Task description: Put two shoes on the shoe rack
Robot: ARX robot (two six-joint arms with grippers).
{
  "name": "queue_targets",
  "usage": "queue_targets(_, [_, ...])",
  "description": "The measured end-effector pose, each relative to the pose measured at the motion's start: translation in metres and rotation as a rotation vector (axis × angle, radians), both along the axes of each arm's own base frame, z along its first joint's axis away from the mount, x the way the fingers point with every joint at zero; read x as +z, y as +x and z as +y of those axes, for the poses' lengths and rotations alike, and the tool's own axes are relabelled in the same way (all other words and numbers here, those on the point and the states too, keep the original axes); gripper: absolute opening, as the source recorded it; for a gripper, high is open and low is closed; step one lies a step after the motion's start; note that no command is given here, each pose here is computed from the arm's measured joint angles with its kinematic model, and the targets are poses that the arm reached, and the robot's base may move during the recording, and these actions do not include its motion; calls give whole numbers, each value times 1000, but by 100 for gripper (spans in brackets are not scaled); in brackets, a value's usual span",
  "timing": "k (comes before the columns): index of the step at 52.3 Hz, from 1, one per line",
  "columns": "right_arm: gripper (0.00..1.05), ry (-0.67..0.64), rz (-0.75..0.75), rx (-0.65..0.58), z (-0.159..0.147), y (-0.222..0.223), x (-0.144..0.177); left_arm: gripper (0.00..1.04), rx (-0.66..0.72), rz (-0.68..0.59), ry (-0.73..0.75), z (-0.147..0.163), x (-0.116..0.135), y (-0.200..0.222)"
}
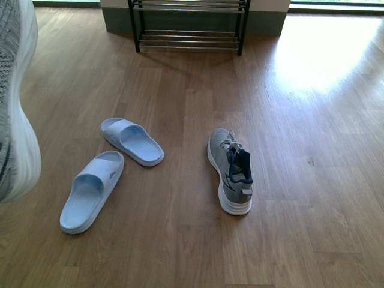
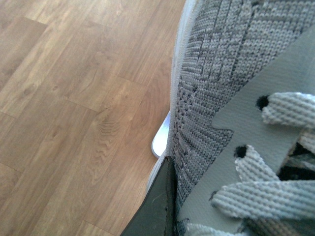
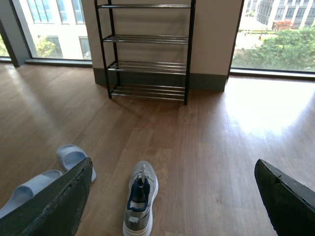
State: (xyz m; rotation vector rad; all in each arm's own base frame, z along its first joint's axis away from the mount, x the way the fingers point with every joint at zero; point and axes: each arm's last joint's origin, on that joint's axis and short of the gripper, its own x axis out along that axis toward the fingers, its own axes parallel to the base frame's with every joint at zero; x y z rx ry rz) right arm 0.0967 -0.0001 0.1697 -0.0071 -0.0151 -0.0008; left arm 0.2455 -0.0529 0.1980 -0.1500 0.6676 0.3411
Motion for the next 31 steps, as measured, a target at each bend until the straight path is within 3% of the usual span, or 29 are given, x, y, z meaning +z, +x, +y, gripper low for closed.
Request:
queue_targets(12, [95,0,0,0,0,0,0,2,55,-127,122,-6,4,-44])
queue_targets(31, [96,0,0,0,0,0,0,2,59,-138,134,-5,4,-49])
